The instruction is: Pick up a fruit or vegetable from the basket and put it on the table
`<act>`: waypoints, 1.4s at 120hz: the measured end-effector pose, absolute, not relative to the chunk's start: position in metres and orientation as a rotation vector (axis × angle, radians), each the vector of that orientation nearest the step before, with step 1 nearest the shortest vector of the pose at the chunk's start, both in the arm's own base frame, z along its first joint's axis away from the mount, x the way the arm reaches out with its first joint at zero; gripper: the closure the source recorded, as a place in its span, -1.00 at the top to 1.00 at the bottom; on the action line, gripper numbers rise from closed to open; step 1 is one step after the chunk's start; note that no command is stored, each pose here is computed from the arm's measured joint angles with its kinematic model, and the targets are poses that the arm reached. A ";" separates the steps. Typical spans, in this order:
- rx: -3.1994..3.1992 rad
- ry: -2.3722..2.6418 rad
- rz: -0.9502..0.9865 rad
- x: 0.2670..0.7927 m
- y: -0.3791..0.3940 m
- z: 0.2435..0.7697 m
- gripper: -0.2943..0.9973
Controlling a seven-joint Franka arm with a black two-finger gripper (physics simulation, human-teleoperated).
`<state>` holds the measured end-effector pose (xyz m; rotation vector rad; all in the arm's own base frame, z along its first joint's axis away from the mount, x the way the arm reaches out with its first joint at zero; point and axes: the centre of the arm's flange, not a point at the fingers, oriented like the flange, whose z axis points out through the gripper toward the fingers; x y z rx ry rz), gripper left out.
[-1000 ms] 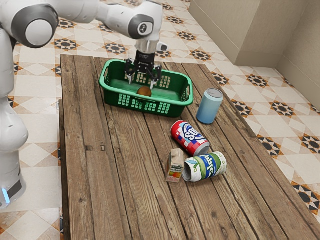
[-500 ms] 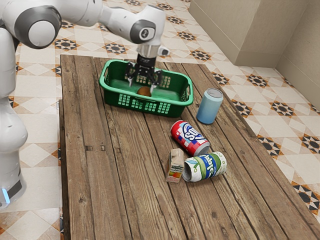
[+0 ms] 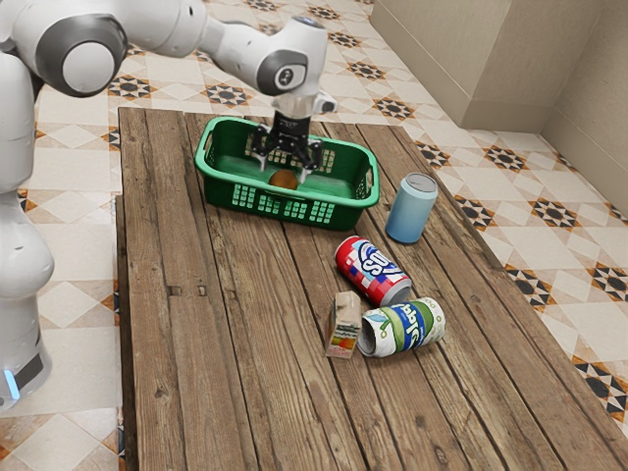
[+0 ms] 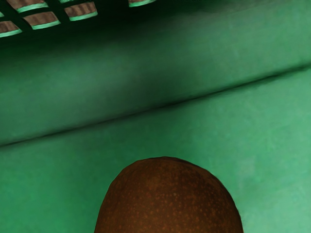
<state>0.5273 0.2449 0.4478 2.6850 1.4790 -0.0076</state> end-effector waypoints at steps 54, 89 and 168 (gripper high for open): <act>2.669 1.465 0.017 0.531 0.243 0.439 0.54; 2.645 1.466 -0.003 0.532 0.242 0.433 0.54; 2.776 1.287 0.207 0.491 0.145 0.557 -0.13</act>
